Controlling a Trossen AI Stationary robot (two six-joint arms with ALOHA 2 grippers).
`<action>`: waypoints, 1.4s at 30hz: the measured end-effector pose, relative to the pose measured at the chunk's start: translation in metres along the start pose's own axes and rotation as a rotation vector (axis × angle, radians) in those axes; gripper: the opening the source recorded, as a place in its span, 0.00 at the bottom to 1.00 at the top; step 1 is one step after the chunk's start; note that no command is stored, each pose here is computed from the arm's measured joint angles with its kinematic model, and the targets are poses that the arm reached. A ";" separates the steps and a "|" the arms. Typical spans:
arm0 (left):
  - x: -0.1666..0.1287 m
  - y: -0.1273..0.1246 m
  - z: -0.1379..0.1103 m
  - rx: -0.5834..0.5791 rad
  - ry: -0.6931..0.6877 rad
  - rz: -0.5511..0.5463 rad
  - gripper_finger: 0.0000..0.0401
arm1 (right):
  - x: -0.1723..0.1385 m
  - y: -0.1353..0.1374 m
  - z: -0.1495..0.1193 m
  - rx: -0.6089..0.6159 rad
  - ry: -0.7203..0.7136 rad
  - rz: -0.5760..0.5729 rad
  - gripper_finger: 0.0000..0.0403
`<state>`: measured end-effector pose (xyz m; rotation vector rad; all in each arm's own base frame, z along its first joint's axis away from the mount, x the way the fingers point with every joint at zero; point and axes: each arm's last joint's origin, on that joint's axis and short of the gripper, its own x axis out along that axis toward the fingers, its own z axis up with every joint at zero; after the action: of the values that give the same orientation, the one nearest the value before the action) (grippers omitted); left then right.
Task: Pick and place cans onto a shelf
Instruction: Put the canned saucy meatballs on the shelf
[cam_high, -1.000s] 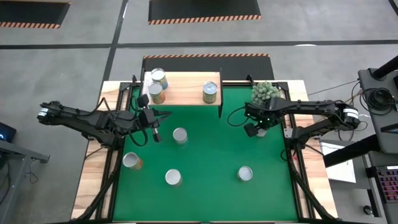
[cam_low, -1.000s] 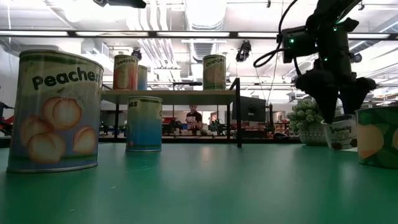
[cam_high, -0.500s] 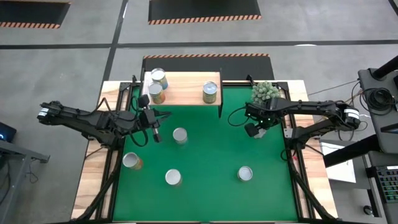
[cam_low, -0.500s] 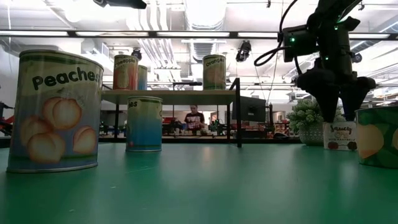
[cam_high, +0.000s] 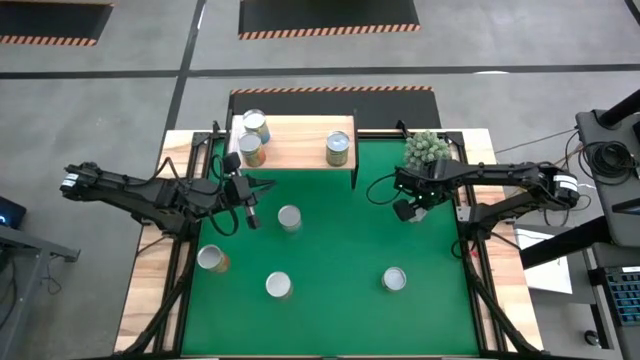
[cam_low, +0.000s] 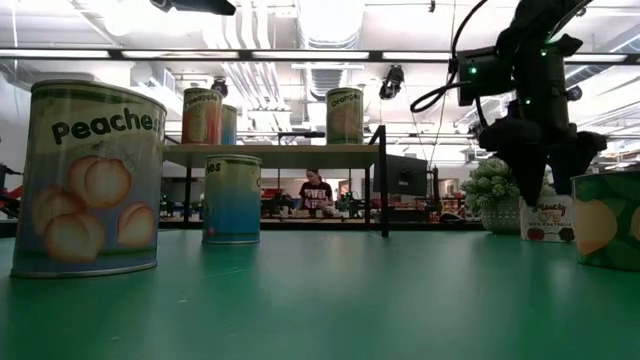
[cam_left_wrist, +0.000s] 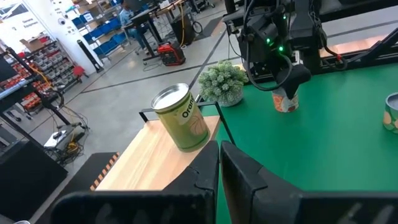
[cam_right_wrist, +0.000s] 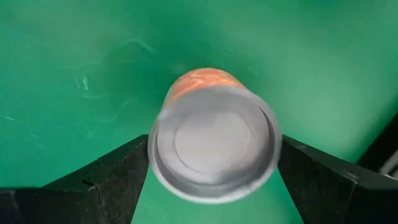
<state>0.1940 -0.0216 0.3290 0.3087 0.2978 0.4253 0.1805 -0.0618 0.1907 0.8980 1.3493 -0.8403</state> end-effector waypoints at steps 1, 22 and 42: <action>0.000 0.000 0.000 0.000 0.000 0.000 0.00 | 0.001 0.000 0.000 -0.001 -0.007 0.007 0.81; 0.000 0.000 0.000 0.000 0.000 0.000 0.00 | 0.000 0.003 0.003 -0.015 -0.029 0.030 0.67; -0.017 0.010 -0.022 0.012 -0.032 0.044 0.00 | -0.200 0.031 0.032 -0.174 -0.597 0.190 0.71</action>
<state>0.1676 -0.0153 0.3158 0.3343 0.2628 0.4612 0.2118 -0.0792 0.3928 0.5634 0.7872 -0.7505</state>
